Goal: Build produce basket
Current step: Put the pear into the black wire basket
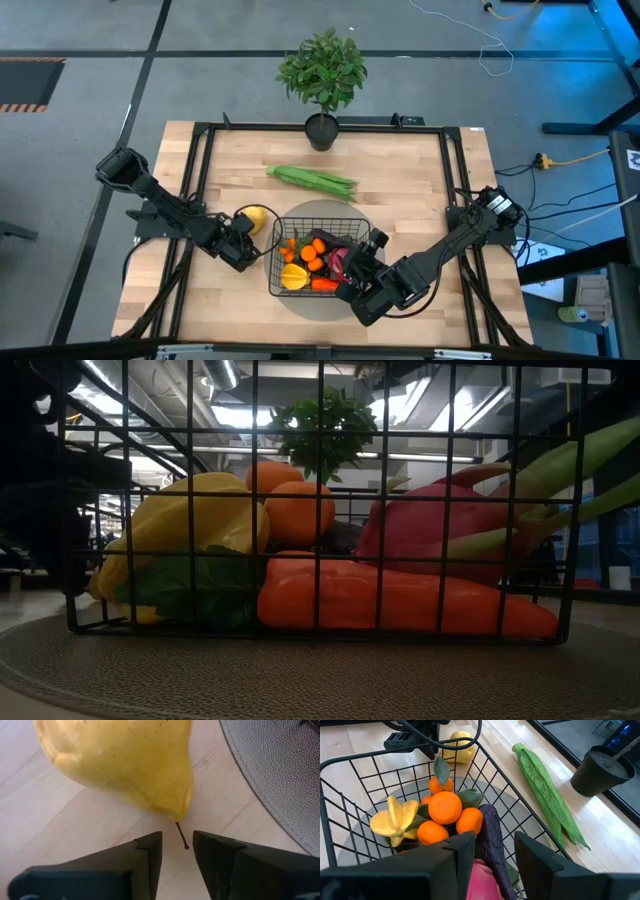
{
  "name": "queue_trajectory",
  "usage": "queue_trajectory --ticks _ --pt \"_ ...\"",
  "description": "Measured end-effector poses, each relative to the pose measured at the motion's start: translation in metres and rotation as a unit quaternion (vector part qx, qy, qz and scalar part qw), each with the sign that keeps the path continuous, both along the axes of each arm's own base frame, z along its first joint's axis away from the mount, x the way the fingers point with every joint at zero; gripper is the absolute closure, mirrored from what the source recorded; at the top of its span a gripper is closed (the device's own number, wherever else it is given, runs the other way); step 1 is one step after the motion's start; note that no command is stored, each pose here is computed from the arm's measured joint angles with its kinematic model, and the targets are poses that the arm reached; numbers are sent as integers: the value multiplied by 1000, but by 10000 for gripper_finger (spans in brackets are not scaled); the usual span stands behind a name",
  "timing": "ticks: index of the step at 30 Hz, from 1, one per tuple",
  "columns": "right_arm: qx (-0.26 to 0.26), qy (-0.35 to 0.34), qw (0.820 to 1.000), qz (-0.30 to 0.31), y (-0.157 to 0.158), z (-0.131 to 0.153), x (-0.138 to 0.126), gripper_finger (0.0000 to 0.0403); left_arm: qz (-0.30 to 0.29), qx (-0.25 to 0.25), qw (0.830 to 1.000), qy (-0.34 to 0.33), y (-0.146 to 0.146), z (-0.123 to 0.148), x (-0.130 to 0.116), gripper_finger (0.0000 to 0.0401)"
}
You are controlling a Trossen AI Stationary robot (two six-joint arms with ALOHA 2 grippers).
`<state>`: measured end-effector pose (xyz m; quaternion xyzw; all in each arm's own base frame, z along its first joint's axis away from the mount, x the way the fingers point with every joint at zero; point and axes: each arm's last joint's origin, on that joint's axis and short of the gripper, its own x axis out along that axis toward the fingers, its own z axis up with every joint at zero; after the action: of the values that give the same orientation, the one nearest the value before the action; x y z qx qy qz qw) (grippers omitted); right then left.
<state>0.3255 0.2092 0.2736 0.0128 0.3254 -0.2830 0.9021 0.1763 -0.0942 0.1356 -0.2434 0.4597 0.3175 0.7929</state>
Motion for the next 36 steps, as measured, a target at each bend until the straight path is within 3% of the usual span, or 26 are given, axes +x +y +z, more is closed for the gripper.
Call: queue_trajectory --ticks 12,23,30,36 --pt "0 0 1000 0 0 0 0 267 -1 -6 1000 4 0 0 0 396" --pt "0 0 1000 0 0 0 0 267 -13 1 1000 2 -1 2 1 400" --pt "0 0 1000 0 0 0 0 267 -51 5 999 5 -7 22 10 401" --pt "0 0 1000 0 0 0 0 267 -54 51 996 44 -8 55 14 401"
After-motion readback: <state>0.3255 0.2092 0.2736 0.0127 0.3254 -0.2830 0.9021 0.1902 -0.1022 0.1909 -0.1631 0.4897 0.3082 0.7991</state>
